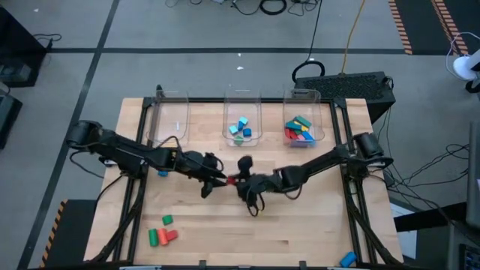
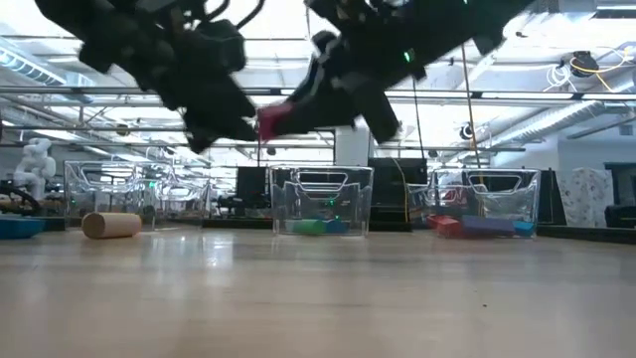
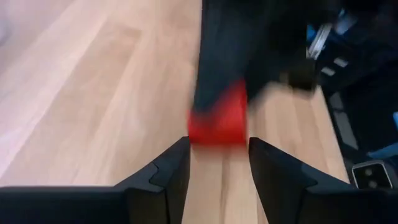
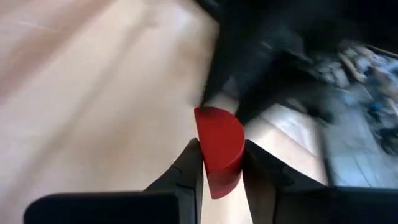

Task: Sort blocks by size
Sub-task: Put the red half circle block into the center transparent bin

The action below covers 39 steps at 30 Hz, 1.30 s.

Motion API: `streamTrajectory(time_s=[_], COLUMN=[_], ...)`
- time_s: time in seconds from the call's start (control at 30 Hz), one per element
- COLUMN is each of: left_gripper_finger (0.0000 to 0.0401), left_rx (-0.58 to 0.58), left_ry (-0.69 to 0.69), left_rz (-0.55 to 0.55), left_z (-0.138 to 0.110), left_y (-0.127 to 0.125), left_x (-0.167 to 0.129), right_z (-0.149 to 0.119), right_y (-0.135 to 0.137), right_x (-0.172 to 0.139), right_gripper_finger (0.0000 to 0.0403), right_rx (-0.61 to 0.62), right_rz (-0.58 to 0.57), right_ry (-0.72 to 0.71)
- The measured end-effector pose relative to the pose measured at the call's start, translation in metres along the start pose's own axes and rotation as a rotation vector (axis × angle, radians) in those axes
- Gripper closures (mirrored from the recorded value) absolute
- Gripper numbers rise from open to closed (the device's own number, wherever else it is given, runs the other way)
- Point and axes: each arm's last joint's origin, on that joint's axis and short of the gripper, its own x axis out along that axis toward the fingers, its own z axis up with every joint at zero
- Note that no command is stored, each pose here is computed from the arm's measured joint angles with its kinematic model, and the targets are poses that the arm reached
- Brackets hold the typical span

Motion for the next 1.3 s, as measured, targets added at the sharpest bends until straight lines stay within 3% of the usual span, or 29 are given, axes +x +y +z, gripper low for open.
streamTrajectory(time_s=[0.23, 0.4, 0.53, 0.67, 0.8, 1.07, 1.3], left_gripper_finger=[0.0239, 0.0238, 0.0238, 0.0238, 0.0238, 0.0238, 0.0237], left_rx=[-0.002, -0.060, -0.099, -0.135, -0.186, -0.253, -0.268], left_ry=[0.005, 0.071, 0.160, 0.243, 0.307, 0.404, 0.436], left_rz=[0.211, 0.382, 0.501, 0.592, 0.658, 0.659, 0.621], left_z=[0.000, -0.010, -0.021, -0.029, -0.034, -0.038, -0.038], left_y=[0.002, 0.009, 0.016, 0.024, 0.031, 0.039, 0.041], left_x=[-0.040, -0.054, -0.060, -0.065, -0.071, -0.076, -0.077], right_z=[-0.013, -0.060, -0.110, -0.147, -0.164, -0.166, -0.167], right_y=[-0.084, -0.158, -0.197, -0.212, -0.218, -0.232, -0.237], right_x=[-0.024, -0.027, -0.021, -0.012, 0.001, 0.032, 0.048], right_gripper_finger=[0.0337, 0.0338, 0.0337, 0.0334, 0.0334, 0.0328, 0.0281], right_rx=[0.126, 0.429, 0.682, 0.768, 0.802, 0.789, 0.773], right_rz=[-0.122, -0.085, -0.012, 0.000, 0.045, 0.186, 0.225], right_ry=[0.057, 0.045, 0.050, 0.099, 0.125, 0.236, 0.291])
